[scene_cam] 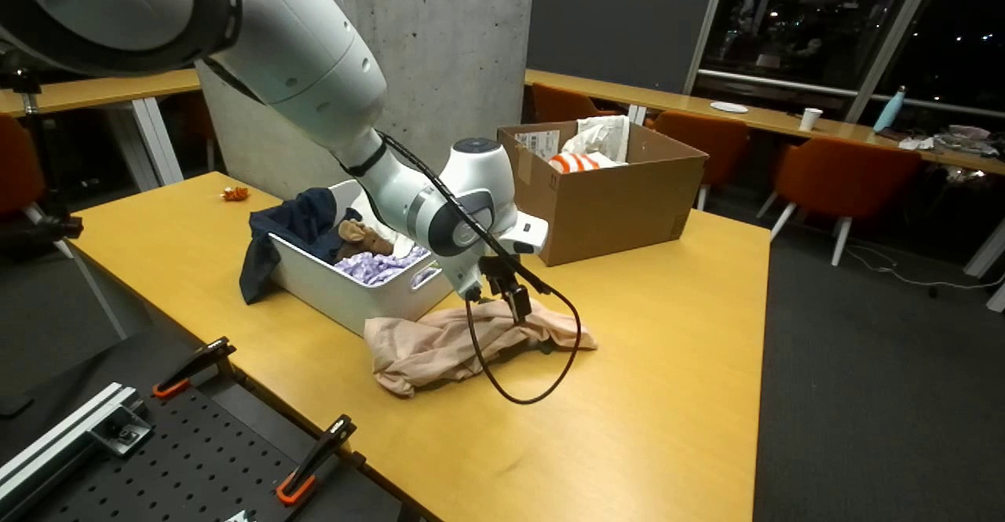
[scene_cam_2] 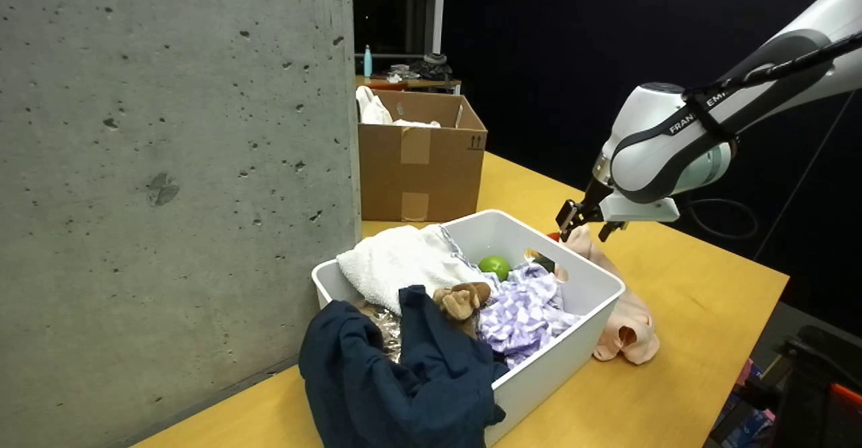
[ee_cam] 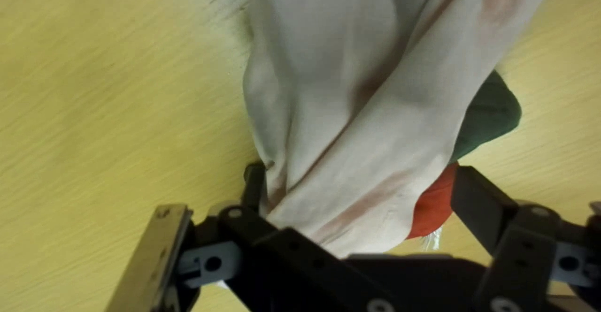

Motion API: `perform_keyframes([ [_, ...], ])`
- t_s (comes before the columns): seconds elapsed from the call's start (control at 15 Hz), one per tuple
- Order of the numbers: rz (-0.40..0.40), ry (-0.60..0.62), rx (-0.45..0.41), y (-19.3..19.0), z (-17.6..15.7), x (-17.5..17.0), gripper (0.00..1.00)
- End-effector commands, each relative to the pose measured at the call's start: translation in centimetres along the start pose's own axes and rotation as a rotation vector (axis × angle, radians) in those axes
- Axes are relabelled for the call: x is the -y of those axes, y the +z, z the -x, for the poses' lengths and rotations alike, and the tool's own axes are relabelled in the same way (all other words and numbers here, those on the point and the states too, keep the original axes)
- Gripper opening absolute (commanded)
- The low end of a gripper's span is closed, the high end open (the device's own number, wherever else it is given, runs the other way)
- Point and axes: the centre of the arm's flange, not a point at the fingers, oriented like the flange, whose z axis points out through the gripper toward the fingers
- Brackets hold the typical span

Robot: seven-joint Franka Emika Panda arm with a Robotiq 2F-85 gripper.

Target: Remove the pink clothe and peach plush toy from the box and put them on the table and the cover the peach with the pink cloth

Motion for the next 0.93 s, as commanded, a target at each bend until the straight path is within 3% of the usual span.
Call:
perform_keyframes([
  [0.0, -0.011, 0.0, 0.007, 1.6, -1.9, 0.2, 0.75],
  [0.07, -0.01, -0.002, 0.005, 1.7, -2.1, 0.2, 0.74],
  [0.4, 0.001, -0.014, -0.014, 1.1, -1.7, -0.3, 0.34],
  [0.73, 0.025, -0.015, -0.03, -0.2, -2.5, -1.0, 0.0],
  [0.87, 0.033, -0.017, -0.048, -1.3, -3.4, -1.0, 0.0],
])
